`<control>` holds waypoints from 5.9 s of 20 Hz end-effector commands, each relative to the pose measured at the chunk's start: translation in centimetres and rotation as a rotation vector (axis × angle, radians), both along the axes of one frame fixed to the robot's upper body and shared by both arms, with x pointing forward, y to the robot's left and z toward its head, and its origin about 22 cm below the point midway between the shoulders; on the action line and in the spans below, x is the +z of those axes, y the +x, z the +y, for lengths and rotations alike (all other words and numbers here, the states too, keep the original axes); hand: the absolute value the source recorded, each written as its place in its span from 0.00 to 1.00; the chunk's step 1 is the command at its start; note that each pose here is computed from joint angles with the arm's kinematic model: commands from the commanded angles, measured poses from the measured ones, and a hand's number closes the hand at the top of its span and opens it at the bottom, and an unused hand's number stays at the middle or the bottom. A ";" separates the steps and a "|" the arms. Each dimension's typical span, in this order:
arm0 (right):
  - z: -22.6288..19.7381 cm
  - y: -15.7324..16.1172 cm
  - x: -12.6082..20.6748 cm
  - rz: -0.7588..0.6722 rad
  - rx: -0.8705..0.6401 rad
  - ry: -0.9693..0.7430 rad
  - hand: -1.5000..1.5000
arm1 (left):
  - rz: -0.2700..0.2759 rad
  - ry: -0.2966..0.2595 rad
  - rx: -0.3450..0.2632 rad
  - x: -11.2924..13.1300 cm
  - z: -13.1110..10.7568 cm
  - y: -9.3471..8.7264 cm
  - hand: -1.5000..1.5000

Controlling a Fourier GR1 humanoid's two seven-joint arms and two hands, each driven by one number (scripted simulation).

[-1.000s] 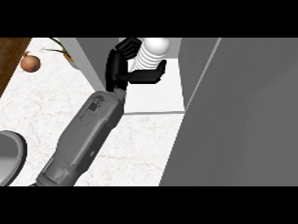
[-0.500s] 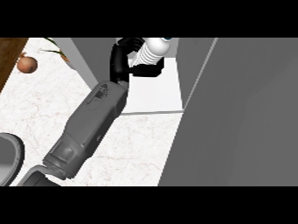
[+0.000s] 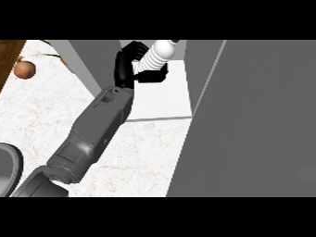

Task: Pick up the bottled water, place it into the cabinet and close the cabinet

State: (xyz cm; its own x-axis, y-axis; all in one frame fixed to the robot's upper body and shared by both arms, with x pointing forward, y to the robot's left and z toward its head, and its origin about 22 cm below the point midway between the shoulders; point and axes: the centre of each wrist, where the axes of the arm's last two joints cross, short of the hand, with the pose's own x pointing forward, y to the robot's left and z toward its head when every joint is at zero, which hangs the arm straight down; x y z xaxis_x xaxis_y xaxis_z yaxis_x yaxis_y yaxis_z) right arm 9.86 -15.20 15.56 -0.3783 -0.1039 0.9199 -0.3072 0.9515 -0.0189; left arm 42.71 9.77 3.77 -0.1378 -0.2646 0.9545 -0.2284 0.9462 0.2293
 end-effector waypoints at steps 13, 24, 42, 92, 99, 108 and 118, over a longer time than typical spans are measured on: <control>-0.5 -1.1 1.2 -0.031 0.032 0.036 0.00 | 0.044 0.195 0.100 -2.8 1.4 -0.5 0.00; -0.2 -0.6 0.6 -0.041 0.045 0.009 0.00 | 0.053 0.262 0.148 -3.7 1.6 -1.0 0.00; -0.5 -1.4 1.5 -0.016 0.037 0.012 0.00 | -0.183 -0.172 -0.237 -1.6 1.0 -0.3 1.00; 5.0 0.8 3.6 -0.033 0.310 -0.108 1.00 | -0.186 -0.552 -0.448 -0.5 17.5 -28.8 1.00; 9.7 6.5 6.7 0.029 0.245 -0.044 1.00 | -0.192 -0.572 -0.418 0.4 21.1 -30.8 1.00; 11.4 14.5 8.0 0.055 0.198 -0.082 1.00 | -0.193 -0.552 -0.408 0.3 23.5 -33.7 1.00; 9.3 24.2 6.8 0.099 0.155 -0.114 1.00 | -0.189 -0.566 -0.404 -0.7 26.7 -33.6 1.00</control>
